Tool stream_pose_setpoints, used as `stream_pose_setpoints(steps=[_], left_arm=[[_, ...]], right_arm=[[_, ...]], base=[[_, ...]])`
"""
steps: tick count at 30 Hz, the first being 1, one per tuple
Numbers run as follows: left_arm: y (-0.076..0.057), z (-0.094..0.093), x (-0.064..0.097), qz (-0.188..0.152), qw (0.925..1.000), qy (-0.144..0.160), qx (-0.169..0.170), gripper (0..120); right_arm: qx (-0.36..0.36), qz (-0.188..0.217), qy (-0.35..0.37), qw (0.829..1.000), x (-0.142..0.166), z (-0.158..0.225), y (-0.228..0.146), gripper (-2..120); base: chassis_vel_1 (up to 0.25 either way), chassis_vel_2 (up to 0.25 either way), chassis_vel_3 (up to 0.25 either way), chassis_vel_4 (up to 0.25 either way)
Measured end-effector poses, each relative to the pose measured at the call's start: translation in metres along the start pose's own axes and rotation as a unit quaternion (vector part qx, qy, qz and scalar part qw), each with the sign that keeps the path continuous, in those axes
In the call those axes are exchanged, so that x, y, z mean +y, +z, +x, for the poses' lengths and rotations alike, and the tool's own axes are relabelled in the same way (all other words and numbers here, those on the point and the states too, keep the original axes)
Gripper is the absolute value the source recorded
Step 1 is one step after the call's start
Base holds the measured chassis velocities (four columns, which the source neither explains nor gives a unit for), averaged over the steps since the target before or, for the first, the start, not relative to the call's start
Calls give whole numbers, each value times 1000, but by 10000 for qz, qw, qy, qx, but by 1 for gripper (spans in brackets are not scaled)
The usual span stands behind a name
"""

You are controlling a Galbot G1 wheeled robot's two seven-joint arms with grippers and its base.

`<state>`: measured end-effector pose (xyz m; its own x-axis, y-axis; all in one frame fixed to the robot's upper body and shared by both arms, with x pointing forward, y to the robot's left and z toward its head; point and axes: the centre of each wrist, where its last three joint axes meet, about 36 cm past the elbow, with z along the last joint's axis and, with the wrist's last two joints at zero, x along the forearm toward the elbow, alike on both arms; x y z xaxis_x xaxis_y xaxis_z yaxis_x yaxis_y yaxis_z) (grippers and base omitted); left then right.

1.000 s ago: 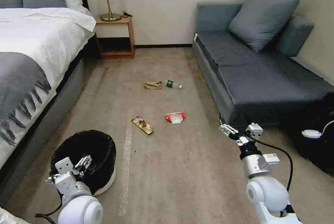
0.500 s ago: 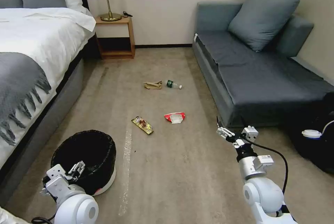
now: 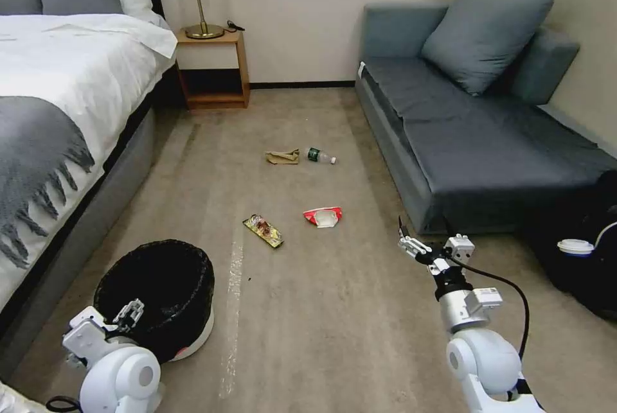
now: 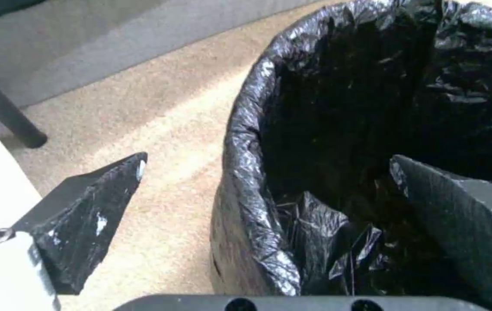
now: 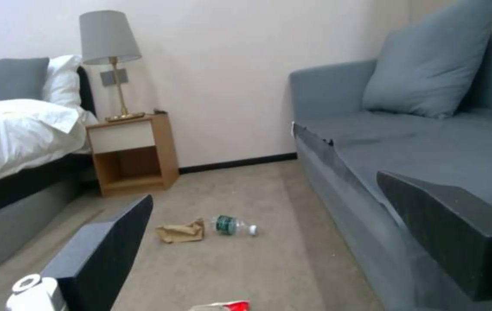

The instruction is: Pick up the trash bin, then pick up the garbage on the floor and place it into the trash bin.

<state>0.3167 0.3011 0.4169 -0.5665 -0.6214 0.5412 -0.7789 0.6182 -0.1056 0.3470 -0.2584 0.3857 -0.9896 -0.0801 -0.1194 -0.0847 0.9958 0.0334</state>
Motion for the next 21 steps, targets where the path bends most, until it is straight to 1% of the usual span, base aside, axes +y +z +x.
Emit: stream_pose_setpoints(steps=[8,13,16,17,19,20,21], left_arm=[[4,-8,-4,26,9999,2,132,100],[5,-10,-4,44,9998,3,190,94],[7,-13,-4,76,9996,-7,272,79],[7,-13,-4,76,9996,-7,272,79],[8,-14,-4,94,9995,-7,308,69],[9,-15,-5,106,9994,-5,326,63],[9,-15,-5,112,9994,-5,334,60]], right_arm=[[5,12,8,10000,-1,2,1,100],[-2,10,8,10000,-1,2,1,100],[-12,5,8,10000,-1,1,1,100],[-12,5,8,10000,-1,1,1,100],[-16,4,9,10000,-1,1,1,100],[-18,4,10,10000,-1,1,1,100],[-21,4,10,10000,-1,1,1,100]], base=[[0,0,0,0],[0,0,0,0],[0,0,0,0],[0,0,0,0],[0,0,0,0],[0,0,0,0],[0,0,0,0]])
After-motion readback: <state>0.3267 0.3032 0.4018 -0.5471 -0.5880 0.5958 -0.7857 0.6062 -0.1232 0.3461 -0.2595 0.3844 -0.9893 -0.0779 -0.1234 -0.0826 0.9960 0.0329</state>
